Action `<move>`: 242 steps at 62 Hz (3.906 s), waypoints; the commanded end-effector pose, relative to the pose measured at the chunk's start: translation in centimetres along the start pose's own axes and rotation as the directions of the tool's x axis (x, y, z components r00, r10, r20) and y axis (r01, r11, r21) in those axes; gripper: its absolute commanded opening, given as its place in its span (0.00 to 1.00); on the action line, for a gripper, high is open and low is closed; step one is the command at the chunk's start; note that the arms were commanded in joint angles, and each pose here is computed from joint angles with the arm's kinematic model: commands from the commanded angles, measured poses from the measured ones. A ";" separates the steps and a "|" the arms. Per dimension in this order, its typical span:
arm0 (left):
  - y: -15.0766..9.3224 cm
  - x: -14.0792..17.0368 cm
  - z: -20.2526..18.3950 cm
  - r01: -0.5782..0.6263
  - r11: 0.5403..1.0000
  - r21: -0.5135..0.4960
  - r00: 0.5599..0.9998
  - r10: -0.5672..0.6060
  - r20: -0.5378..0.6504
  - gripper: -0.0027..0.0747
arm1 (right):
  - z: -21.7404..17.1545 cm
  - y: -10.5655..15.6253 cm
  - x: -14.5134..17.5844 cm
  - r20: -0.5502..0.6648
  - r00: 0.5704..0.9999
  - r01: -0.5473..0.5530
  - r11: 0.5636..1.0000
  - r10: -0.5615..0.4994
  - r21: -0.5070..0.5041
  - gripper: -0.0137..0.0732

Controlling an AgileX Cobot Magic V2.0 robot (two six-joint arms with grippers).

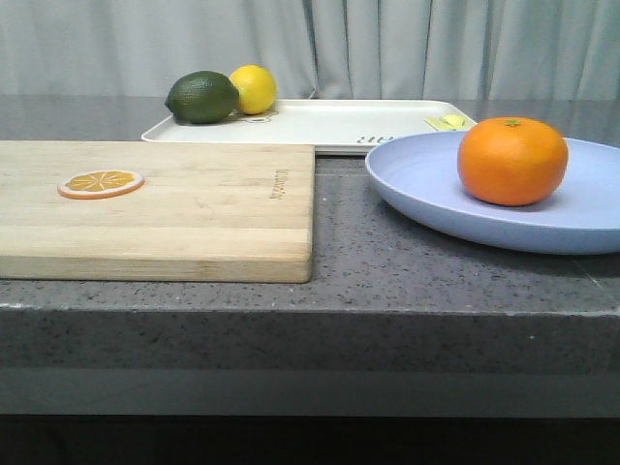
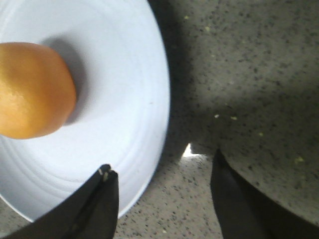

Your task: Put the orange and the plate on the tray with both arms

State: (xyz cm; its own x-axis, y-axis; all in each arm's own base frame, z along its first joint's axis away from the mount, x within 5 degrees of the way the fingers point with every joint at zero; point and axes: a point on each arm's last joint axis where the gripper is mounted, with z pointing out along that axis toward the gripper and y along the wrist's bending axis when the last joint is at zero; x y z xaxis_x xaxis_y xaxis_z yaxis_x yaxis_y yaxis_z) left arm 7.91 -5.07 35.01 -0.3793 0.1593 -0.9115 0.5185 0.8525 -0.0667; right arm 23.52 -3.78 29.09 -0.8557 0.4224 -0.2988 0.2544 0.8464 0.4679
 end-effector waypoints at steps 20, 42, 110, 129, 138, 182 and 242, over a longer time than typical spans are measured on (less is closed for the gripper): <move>-0.1 -1.5 -0.5 0.002 1.000 0.003 0.994 -0.002 0.110 0.89 | 2.1 0.1 -2.3 -0.008 0.996 -0.090 0.987 0.089 -0.131 0.59; -0.1 -1.5 -0.5 0.002 1.000 0.003 0.994 -0.002 0.110 0.89 | 3.7 -0.7 -3.0 -0.019 0.992 -0.123 0.986 0.121 -0.111 0.55; -0.1 -1.5 -0.5 0.002 1.000 0.003 0.994 -0.002 0.110 0.89 | 3.8 -0.7 -3.4 0.015 0.990 -0.137 0.981 0.140 -0.135 0.10; -0.1 -1.5 -0.5 0.002 1.000 0.003 0.994 -0.002 0.110 0.89 | 3.7 2.1 -3.5 -0.031 0.985 -0.173 0.957 0.171 -0.232 0.10; -0.1 -1.5 -0.5 0.002 1.000 0.003 0.994 -0.002 0.110 0.89 | 3.0 4.9 -4.5 0.011 0.990 -0.134 0.956 0.142 -0.260 0.10; -0.1 -1.5 -0.5 0.002 1.000 0.003 0.994 -0.002 0.110 0.89 | 8.2 16.3 -16.1 0.126 0.985 -0.086 0.961 0.122 -0.261 0.10; -0.1 -1.5 -0.5 0.002 1.000 0.003 0.994 -0.002 0.106 0.89 | 12.9 16.3 -18.8 0.096 0.988 -0.099 0.975 0.119 -0.198 0.21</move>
State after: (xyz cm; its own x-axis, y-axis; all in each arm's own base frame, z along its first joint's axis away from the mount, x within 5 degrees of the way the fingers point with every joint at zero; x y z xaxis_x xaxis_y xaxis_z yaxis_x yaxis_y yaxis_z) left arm 7.94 -5.08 35.09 -0.3717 0.1556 -0.9152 0.5182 0.8527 -0.0655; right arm 50.42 6.43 26.52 -0.8187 0.5233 -0.2365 0.3141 0.7528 0.5785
